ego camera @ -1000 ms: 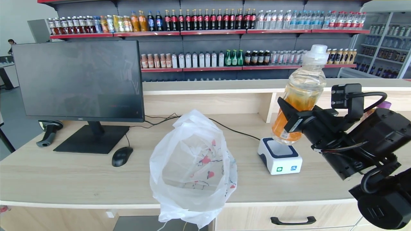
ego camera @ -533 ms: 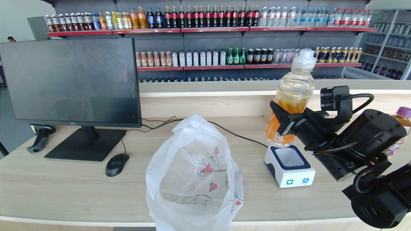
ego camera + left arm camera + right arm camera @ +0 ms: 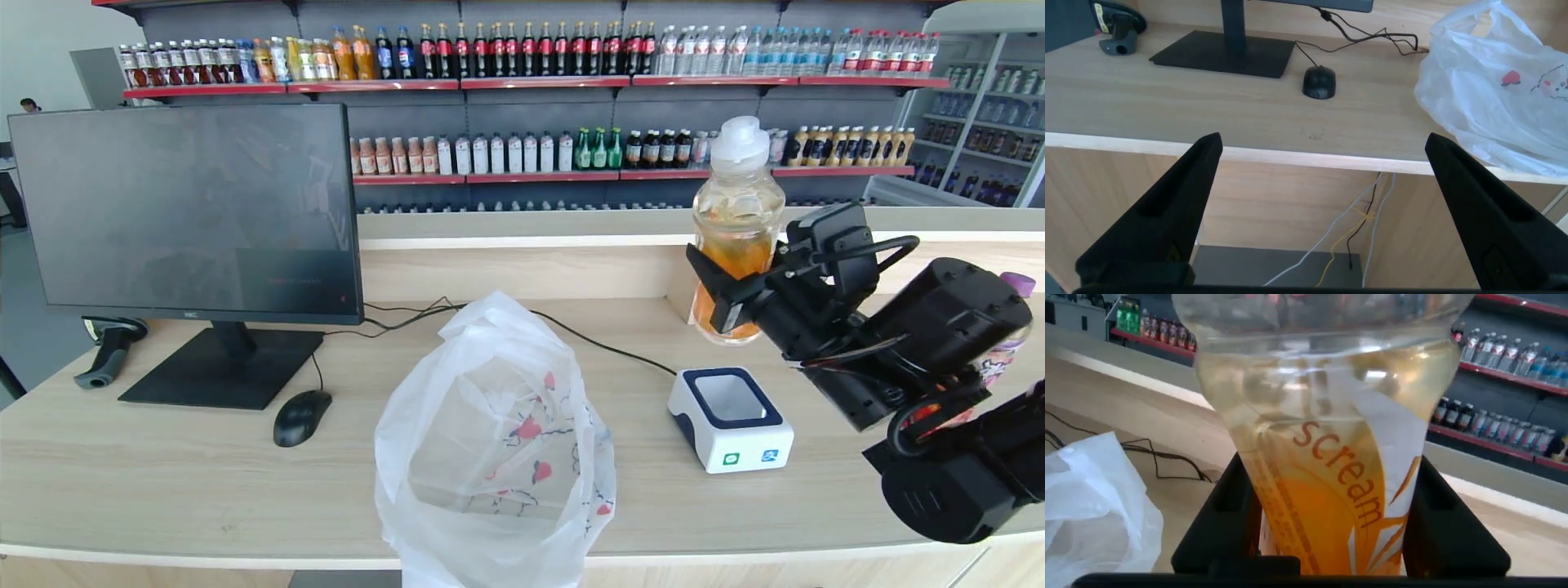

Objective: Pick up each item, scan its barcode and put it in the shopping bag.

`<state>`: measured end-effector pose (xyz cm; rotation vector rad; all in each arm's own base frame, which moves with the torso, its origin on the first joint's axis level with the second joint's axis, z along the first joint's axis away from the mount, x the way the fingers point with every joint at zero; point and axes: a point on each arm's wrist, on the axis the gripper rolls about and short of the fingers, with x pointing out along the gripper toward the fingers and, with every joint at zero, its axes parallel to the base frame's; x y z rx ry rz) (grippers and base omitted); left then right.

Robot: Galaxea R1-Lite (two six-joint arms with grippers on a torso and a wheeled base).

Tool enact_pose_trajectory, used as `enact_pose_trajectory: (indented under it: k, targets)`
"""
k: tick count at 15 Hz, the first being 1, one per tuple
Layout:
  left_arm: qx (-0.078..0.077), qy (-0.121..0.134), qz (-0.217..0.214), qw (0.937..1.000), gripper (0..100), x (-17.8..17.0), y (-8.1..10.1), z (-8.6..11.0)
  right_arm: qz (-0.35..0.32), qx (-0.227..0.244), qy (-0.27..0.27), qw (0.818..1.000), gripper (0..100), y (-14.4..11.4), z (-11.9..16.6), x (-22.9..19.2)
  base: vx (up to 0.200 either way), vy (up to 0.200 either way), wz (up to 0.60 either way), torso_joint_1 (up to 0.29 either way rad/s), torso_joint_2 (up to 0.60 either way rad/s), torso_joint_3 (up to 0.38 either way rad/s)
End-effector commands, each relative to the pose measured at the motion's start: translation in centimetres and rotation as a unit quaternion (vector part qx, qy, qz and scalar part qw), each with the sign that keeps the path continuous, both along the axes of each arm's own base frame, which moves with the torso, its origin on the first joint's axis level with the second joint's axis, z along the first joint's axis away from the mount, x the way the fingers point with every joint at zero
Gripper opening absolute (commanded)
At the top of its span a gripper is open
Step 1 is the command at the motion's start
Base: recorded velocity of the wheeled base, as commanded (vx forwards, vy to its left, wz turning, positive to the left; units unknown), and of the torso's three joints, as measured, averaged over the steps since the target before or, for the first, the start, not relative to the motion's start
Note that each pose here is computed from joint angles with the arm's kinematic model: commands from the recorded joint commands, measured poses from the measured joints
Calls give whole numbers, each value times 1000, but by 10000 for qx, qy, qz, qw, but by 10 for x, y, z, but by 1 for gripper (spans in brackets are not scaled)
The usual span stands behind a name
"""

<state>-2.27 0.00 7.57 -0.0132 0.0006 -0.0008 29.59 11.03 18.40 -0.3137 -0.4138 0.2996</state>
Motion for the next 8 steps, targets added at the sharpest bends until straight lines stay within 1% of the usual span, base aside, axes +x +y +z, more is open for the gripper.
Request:
enact_pose_trajectory:
  k: [1, 2, 3, 6, 8]
  targets:
    - [-3, -3, 4, 10000, 100, 0, 0, 0, 30, -642, -432, 9970, 0, -17, 7, 8, 0, 0, 0, 0, 0, 0]
    - [-3, -3, 4, 10000, 100, 0, 0, 0, 244, -1026, -542, 9929, 0, -17, 4, 7, 0, 0, 0, 0, 0, 0]
    - [-3, -3, 4, 10000, 100, 0, 0, 0, 397, -1414, -526, 9878, 0, -18, -5, 1, 0, 0, 0, 0, 0, 0]
    - [-3, -3, 4, 10000, 100, 0, 0, 0, 789, -2045, -539, 9742, 0, -19, -20, -12, 0, 0, 0, 0, 0, 0]
    - [-3, -3, 4, 10000, 100, 0, 0, 0, 1024, -2246, -605, 9672, 0, -18, -25, -13, 0, 0, 0, 0, 0, 0]
